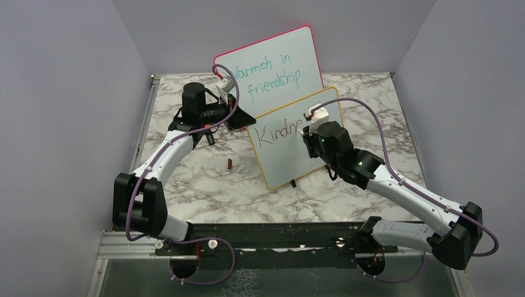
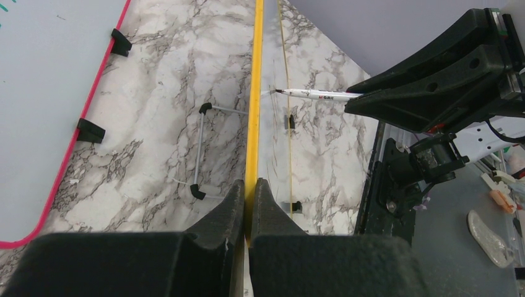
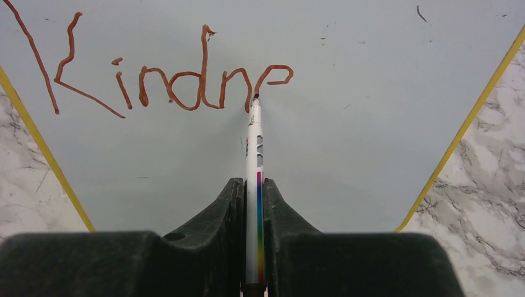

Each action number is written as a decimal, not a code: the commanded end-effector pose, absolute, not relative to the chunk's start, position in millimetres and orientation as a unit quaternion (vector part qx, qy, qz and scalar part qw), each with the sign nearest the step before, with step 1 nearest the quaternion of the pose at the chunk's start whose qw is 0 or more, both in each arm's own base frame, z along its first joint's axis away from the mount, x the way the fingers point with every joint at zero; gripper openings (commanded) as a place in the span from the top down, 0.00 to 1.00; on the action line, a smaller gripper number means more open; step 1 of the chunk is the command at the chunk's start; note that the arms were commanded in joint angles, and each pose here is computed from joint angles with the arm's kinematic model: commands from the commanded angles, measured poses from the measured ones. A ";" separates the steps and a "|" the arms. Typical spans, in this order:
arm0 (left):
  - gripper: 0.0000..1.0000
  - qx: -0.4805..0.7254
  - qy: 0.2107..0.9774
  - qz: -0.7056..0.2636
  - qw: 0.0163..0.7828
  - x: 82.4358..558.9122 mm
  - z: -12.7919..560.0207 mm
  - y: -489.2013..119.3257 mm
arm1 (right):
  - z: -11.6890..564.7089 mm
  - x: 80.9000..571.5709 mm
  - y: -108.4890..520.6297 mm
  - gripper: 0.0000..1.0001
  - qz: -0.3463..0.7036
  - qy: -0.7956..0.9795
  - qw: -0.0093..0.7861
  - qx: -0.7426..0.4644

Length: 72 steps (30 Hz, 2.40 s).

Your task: Write a sentence on the whiteboard

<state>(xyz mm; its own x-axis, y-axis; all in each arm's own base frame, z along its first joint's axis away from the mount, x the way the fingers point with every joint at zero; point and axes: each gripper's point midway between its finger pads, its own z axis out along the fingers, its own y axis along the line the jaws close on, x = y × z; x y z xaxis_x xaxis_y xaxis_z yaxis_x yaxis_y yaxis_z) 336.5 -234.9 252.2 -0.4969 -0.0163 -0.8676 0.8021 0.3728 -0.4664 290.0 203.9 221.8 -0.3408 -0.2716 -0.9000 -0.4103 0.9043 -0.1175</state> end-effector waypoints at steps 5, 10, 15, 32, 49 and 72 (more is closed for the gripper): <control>1.00 0.285 0.727 -0.496 0.381 326.0 230.8 -243.4 | 200.5 285.6 186.0 0.99 0.023 0.836 0.509 -0.205; 1.00 0.285 0.727 -0.497 0.380 325.6 230.7 -243.5 | 201.1 287.7 182.5 0.99 0.013 0.835 0.513 -0.199; 1.00 0.285 0.726 -0.497 0.380 325.5 231.0 -243.5 | 203.3 291.2 179.9 0.99 0.006 0.832 0.521 -0.188; 1.00 0.286 0.727 -0.495 0.381 326.0 230.4 -243.3 | 252.2 299.3 177.3 0.99 0.043 0.787 0.599 -0.144; 1.00 0.286 0.727 -0.494 0.383 327.5 230.4 -243.4 | 247.4 315.1 176.5 0.99 0.043 0.788 0.598 -0.137; 1.00 0.287 0.726 -0.494 0.382 328.0 230.2 -243.7 | 241.2 318.4 184.2 0.99 0.064 0.790 0.591 -0.150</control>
